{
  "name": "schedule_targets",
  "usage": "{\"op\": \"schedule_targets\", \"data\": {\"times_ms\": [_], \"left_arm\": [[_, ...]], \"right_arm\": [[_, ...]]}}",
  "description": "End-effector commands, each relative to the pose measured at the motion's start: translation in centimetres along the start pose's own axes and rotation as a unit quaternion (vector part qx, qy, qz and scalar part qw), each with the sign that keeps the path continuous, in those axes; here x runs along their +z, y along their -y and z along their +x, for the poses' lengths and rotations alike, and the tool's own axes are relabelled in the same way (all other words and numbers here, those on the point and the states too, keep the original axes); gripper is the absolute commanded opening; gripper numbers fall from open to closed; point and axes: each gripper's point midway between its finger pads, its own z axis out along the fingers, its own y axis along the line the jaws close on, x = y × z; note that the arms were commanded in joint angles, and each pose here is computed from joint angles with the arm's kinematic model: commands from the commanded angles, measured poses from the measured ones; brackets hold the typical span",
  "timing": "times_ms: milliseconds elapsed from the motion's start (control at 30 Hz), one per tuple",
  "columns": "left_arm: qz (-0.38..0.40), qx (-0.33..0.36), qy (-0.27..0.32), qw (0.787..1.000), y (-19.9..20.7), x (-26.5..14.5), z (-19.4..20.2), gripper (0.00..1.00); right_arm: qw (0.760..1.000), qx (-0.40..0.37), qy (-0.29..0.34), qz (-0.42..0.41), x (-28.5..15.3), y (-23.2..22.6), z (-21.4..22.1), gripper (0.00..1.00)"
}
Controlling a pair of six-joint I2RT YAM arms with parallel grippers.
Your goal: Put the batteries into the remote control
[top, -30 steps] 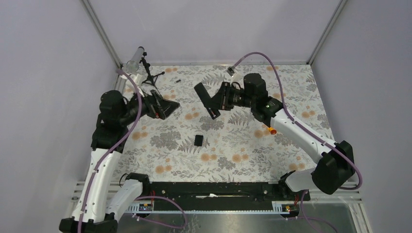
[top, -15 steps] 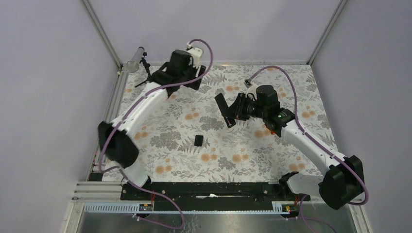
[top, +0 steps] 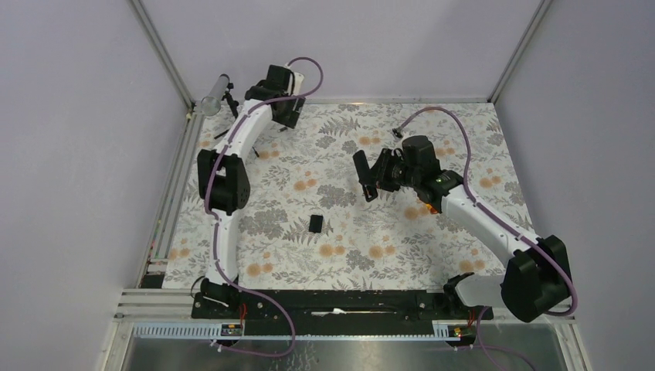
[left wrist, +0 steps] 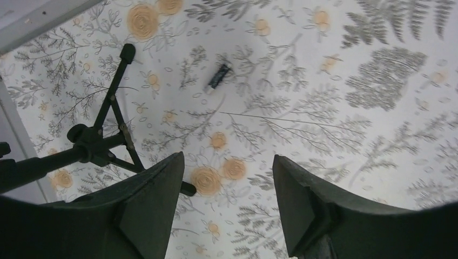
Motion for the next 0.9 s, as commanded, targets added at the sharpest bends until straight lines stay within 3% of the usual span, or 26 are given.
{"op": "schedule_targets", "data": {"times_ms": [0, 233, 433, 533, 633, 733, 800, 867], "left_arm": [[0.038, -0.051, 0.033, 0.997, -1.7, 1.7, -1.4, 0.70], [0.115, -0.086, 0.056, 0.988, -2.0, 5.8, -0.9, 0.80], [0.098, -0.110, 0.072, 0.987, -3.3, 6.3, -2.4, 0.84], [0.101, -0.159, 0.073, 0.979, -3.4, 6.6, -2.5, 0.90], [0.185, -0.249, 0.081, 0.947, -1.7, 6.3, -3.5, 0.93], [0.269, -0.354, 0.112, 0.889, -1.3, 6.8, -4.8, 0.89], [0.264, -0.378, 0.124, 0.879, -1.8, 7.8, -4.8, 0.87], [0.234, -0.381, 0.128, 0.885, -2.4, 8.5, -4.8, 0.87]], "right_arm": [[0.999, 0.000, 0.021, 0.034, 0.6, 0.9, -1.7, 0.07], [0.998, 0.005, 0.002, 0.066, 2.0, 1.8, -2.1, 0.07], [0.996, 0.012, -0.024, 0.081, 3.4, 2.4, -1.9, 0.04], [0.996, 0.015, -0.025, 0.085, 3.6, 2.6, -1.9, 0.03], [0.996, 0.018, -0.026, 0.086, 3.9, 2.6, -2.0, 0.03], [0.996, 0.021, -0.026, 0.087, 4.1, 2.6, -2.1, 0.03], [0.996, 0.022, -0.027, 0.086, 4.2, 2.5, -2.1, 0.02], [0.996, 0.022, -0.027, 0.087, 4.1, 2.5, -2.2, 0.02]]}}
